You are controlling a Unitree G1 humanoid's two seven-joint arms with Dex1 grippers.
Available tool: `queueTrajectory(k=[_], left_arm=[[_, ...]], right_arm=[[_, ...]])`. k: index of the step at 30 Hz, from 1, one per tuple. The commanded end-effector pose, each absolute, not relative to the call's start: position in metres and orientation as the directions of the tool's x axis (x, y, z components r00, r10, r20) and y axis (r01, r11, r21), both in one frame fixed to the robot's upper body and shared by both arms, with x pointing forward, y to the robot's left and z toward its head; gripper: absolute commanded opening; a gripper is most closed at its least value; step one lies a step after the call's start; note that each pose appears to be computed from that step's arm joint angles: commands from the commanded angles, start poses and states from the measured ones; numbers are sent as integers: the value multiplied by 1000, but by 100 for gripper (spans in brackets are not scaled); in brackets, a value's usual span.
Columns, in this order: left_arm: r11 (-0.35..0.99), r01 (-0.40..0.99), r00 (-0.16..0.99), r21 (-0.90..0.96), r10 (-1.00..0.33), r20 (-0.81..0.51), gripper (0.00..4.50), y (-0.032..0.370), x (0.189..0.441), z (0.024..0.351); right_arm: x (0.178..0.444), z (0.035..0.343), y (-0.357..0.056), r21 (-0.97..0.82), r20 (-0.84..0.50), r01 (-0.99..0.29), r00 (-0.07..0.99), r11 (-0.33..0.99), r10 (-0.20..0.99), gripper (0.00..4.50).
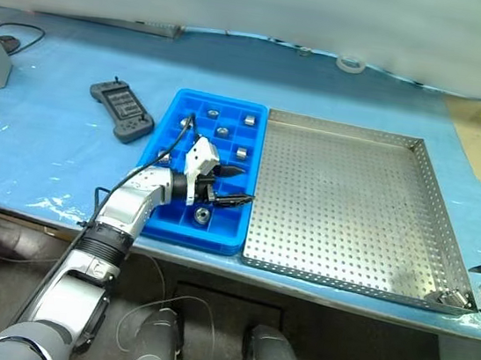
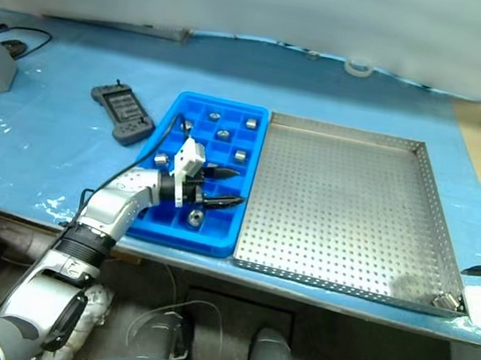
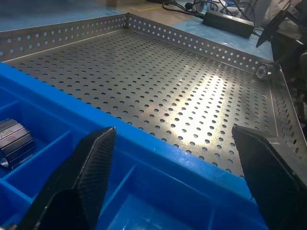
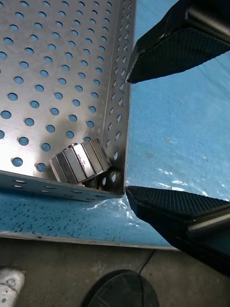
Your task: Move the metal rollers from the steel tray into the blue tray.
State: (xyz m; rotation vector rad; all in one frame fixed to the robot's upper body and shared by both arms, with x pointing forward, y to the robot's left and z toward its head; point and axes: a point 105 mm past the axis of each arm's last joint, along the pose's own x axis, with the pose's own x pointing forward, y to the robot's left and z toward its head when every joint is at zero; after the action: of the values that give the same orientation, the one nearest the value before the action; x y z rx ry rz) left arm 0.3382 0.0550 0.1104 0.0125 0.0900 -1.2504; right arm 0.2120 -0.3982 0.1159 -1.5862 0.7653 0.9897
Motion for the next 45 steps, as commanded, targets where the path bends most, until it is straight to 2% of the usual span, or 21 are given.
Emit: queueTrajectory(k=[1, 6, 13, 28, 36, 45], left_arm=[[314, 949, 313, -10, -949, -48, 407, 56, 338, 119], [324, 946, 323, -12, -945, -45, 407, 58, 338, 120], [350, 937, 349, -12, -936, -50, 407, 65, 340, 120], [357, 934, 356, -7, -933, -54, 407, 67, 341, 119], [366, 931, 365, -9, -930, -48, 407, 69, 342, 119], [373, 928, 373, -2, -927, -46, 407, 72, 342, 121]], right_arm=[[219, 120, -392, -447, -890, -854, 455, -265, 35, 357], [227, 111, -380, -437, -897, -848, 435, -299, 77, 357], [222, 111, -393, -399, -912, -864, 410, -306, 31, 357], [219, 116, -397, -398, -914, -869, 405, -295, 40, 357], [212, 106, -386, -382, -924, -876, 372, -296, 89, 357], [220, 90, -368, -379, -926, -868, 353, -321, 136, 357]])
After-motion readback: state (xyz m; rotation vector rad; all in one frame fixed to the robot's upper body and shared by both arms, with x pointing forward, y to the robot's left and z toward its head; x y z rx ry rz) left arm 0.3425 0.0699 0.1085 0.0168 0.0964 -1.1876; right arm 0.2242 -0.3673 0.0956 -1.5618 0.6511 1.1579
